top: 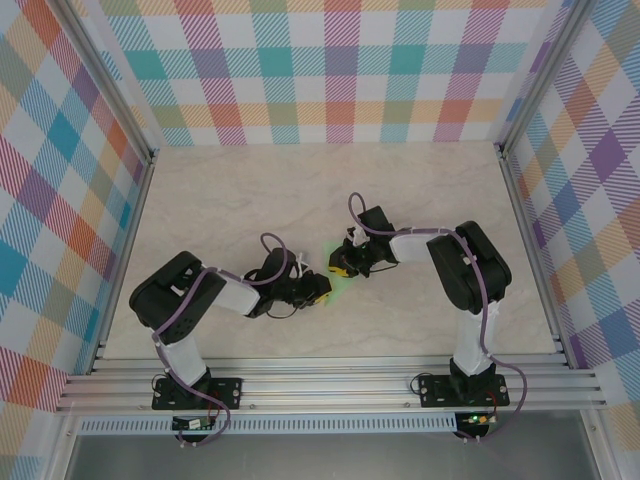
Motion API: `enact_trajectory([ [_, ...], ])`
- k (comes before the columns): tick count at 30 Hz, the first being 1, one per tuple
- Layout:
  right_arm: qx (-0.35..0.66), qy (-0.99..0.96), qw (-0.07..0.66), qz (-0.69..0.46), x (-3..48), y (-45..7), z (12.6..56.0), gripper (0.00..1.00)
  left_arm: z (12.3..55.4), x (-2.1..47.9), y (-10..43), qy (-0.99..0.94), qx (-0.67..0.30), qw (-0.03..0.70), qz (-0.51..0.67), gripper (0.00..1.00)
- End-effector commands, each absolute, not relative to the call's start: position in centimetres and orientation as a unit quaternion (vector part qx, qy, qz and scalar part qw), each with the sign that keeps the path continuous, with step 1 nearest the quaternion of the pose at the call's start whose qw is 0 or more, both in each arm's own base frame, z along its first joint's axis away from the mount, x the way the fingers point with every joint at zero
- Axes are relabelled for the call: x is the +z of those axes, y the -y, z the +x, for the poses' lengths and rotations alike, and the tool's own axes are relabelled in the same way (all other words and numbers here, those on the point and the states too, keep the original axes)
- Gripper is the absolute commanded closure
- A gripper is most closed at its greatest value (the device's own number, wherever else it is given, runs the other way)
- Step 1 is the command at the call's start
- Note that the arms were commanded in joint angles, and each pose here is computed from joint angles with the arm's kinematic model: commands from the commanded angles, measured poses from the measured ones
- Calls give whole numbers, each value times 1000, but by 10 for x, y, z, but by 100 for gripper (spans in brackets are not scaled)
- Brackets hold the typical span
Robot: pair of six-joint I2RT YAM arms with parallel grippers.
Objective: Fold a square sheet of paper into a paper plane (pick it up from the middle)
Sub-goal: Fourth fold the wing at the center of the table.
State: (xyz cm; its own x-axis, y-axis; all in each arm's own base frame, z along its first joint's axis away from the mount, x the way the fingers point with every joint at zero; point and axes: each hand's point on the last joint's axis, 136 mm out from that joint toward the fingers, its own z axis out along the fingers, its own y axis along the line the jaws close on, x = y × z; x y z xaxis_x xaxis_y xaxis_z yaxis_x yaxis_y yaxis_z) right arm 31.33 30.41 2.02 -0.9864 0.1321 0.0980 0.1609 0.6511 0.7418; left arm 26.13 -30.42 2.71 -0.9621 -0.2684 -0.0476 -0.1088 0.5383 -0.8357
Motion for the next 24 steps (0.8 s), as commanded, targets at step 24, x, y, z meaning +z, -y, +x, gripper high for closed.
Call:
enact_trajectory([
  [24, -345, 931, 55, -109, -23, -284, 292, 82, 238, -16, 270, -961, -273, 36, -43, 88],
])
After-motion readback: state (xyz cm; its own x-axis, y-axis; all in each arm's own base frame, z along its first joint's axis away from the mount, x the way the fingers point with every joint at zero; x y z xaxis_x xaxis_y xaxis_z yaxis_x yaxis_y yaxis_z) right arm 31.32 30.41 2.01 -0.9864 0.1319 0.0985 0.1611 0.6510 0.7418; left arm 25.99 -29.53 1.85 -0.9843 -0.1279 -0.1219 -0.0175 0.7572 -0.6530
